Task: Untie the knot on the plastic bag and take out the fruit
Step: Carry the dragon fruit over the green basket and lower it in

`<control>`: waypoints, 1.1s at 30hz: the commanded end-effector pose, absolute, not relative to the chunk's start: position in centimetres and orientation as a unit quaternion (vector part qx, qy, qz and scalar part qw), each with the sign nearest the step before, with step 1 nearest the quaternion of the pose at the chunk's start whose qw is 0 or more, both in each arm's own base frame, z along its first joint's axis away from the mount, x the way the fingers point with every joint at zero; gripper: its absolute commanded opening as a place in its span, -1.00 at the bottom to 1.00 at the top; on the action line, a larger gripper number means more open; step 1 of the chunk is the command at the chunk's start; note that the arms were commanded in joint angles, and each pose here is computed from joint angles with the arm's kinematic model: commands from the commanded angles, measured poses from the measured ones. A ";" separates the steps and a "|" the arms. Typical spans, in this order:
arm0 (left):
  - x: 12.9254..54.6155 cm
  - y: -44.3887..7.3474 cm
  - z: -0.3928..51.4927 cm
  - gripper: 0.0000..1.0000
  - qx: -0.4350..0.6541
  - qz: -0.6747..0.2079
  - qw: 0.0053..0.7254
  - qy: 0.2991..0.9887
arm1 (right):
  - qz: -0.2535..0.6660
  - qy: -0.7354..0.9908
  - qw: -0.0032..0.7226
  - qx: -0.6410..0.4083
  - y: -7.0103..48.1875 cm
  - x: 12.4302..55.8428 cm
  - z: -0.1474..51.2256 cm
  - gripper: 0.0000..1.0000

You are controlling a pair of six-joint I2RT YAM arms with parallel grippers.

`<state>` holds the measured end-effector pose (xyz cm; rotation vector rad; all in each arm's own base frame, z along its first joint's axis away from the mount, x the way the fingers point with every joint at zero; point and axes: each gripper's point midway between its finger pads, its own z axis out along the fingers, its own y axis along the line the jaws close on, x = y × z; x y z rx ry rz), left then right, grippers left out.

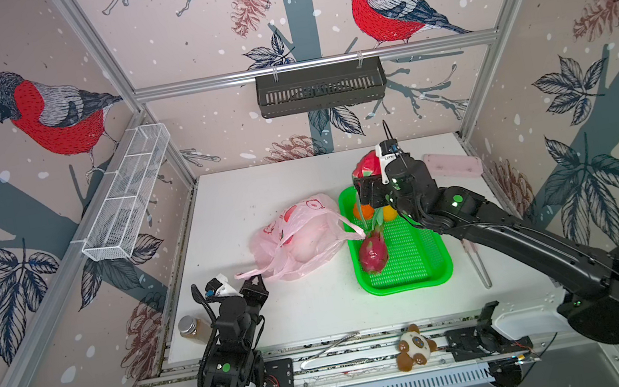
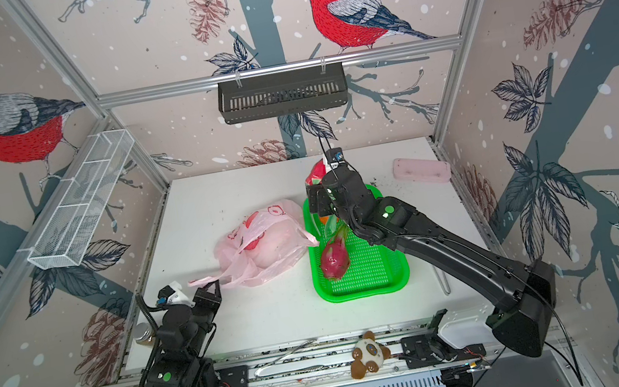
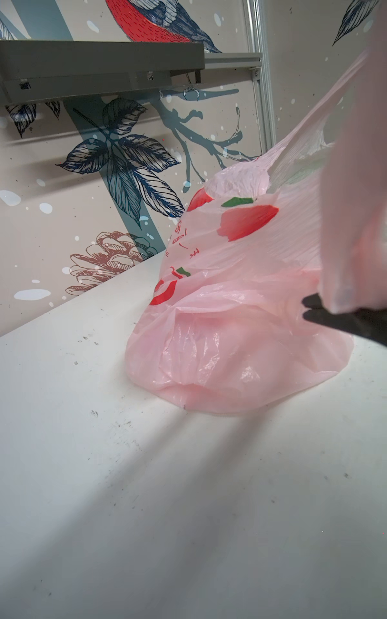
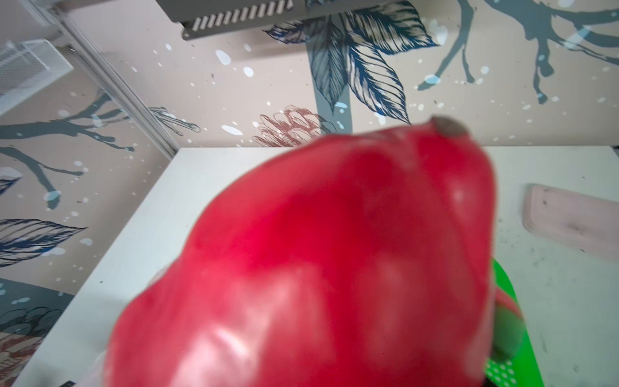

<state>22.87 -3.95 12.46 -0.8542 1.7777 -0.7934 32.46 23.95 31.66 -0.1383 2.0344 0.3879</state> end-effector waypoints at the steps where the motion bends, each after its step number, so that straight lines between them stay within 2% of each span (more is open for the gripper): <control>1: 22.8 -3.6 12.2 -1.00 -0.355 -0.316 0.487 0.733 | 0.141 0.847 0.511 -0.026 22.2 32.7 30.2 -0.53; 10: 22.6 -3.4 12.4 -1.00 -0.353 -0.305 0.491 0.736 | 0.113 0.872 0.476 0.007 18.3 31.8 23.8 -0.55; 23: 22.7 -3.4 12.3 -1.00 -0.352 -0.305 0.489 0.737 | 0.091 0.911 0.402 0.020 16.5 31.2 16.4 -0.55; 33: 22.7 -3.5 12.1 -1.00 -0.352 -0.305 0.486 0.740 | 0.075 0.928 0.365 0.022 15.9 31.5 12.6 -0.52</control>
